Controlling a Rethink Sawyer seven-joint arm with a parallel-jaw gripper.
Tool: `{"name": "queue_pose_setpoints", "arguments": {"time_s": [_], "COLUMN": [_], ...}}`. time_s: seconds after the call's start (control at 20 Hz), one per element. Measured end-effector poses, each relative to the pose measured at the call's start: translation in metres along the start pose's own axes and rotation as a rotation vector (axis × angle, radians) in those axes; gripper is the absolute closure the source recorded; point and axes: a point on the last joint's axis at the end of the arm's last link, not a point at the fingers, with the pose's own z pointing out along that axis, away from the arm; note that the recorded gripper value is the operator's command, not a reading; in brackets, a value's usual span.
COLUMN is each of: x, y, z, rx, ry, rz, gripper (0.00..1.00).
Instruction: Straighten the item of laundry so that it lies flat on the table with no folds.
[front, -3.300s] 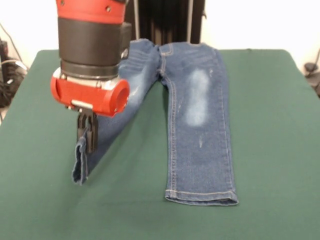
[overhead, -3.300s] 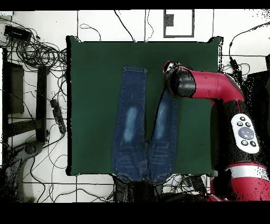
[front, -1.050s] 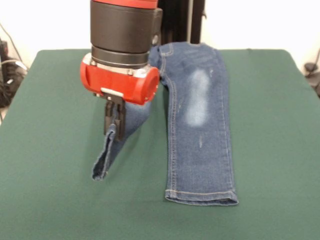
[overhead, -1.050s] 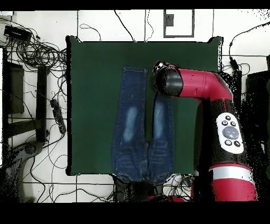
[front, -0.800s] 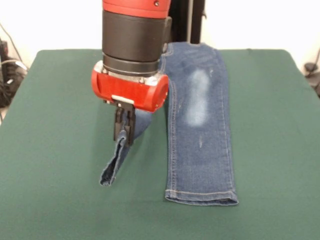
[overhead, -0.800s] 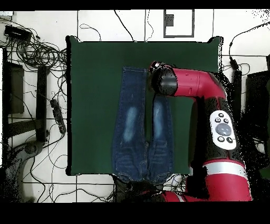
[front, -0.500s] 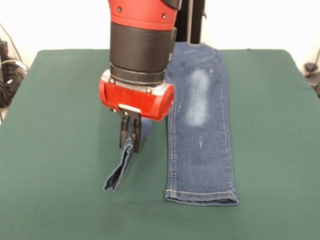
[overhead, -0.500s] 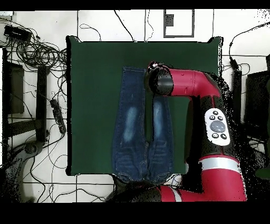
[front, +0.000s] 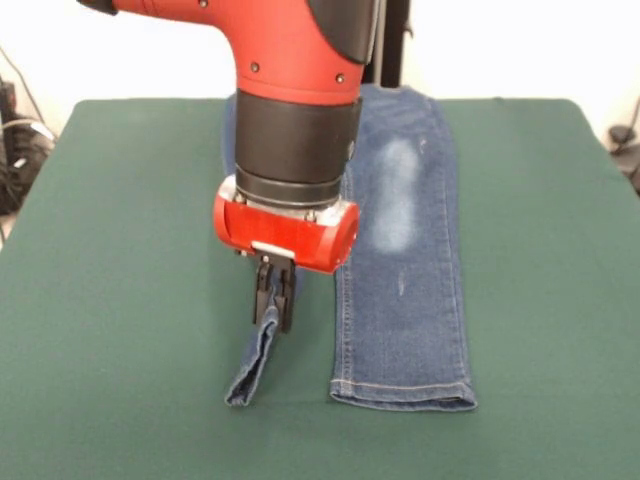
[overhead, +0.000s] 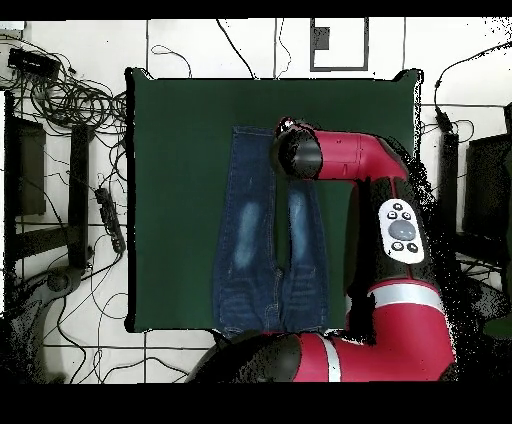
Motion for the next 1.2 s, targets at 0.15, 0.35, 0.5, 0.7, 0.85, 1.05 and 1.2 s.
{"name": "queue_pose_setpoints", "arguments": {"time_s": [0.15,0.35,0.5,0.7,0.85,1.05,1.2], "x": [0.001,0.002,-0.012,-0.027,-0.043,-0.058,-0.063], "y": [-0.001,-0.010,-0.038,-0.074,-0.118,-0.175,-0.202], "z": [0.008,0.018,0.021,0.024,0.025,0.021,0.017], "rx": [-0.002,-0.002,-0.013,-0.019,-0.020,-0.004,0.003], "ry": [0.001,0.011,0.013,0.011,0.007,0.019,0.036], "rz": [0.006,0.025,0.084,0.147,0.216,0.292,0.328], "gripper": [1.00,1.00,1.00,1.00,1.00,1.00,1.00]}}
